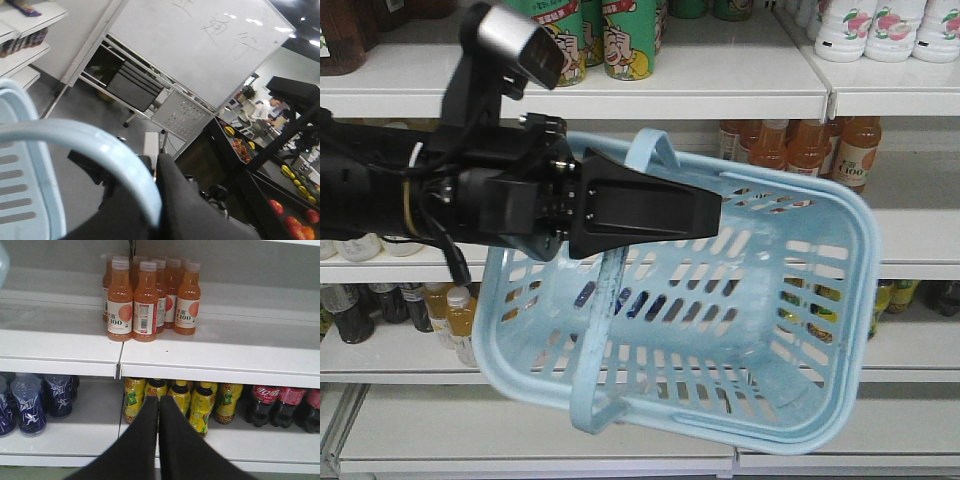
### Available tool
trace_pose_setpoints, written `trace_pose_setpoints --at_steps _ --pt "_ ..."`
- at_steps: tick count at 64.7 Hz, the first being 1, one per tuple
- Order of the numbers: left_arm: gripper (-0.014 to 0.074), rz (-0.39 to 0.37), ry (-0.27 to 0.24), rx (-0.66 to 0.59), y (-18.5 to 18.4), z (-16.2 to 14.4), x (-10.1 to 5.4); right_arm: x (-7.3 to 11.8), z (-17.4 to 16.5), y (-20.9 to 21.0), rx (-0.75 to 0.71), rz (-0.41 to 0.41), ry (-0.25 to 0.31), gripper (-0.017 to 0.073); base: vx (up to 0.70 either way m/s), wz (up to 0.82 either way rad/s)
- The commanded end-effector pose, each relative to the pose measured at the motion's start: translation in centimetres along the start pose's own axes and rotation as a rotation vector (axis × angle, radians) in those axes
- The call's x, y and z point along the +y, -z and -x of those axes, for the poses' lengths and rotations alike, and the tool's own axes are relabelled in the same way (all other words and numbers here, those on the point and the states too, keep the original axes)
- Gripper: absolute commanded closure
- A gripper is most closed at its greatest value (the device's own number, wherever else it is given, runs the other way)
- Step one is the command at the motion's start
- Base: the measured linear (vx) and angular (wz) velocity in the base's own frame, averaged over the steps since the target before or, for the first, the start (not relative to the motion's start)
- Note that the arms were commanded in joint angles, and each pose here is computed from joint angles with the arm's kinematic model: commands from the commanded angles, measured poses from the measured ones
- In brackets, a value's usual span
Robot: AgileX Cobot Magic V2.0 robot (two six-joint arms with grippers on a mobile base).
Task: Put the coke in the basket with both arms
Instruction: 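Grasp the basket handle with the left gripper and lift it off, then hold the basket in the left gripper while the base turns away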
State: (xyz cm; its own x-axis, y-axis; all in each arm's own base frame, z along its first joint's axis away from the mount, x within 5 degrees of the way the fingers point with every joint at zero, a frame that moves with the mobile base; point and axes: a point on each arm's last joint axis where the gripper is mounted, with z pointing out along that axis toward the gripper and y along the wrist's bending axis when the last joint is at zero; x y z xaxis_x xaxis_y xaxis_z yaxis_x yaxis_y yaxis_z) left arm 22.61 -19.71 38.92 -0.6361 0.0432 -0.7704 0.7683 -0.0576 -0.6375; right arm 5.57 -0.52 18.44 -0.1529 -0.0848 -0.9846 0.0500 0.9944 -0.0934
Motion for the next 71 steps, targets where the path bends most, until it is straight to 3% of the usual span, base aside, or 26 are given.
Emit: trace_pose_setpoints --at_steps 1,8,25,41,71 --pt "0.0601 -0.207 -0.081 -0.015 0.8 0.6 -5.1 0.1 0.5 0.1 -0.082 0.004 0.019 0.0564 0.0 0.0" --pt "0.0601 -0.191 -0.101 -0.038 1.1 0.8 -5.8 0.1 0.5 0.1 -0.082 0.004 0.019 0.0564 0.0 0.0" --pt "0.0601 -0.162 -0.065 -0.159 1.1 2.0 -5.6 0.1 0.5 0.1 -0.082 0.005 0.017 0.0564 0.0 0.0" --pt "0.0601 -0.267 -0.08 -0.098 1.3 1.4 -6.6 0.1 0.5 0.1 -0.082 0.005 0.017 0.0564 0.0 0.0" --pt "0.0601 -0.267 -0.079 -0.098 1.3 1.4 -6.5 0.1 0.5 0.1 -0.082 0.005 0.017 0.0564 0.0 0.0"
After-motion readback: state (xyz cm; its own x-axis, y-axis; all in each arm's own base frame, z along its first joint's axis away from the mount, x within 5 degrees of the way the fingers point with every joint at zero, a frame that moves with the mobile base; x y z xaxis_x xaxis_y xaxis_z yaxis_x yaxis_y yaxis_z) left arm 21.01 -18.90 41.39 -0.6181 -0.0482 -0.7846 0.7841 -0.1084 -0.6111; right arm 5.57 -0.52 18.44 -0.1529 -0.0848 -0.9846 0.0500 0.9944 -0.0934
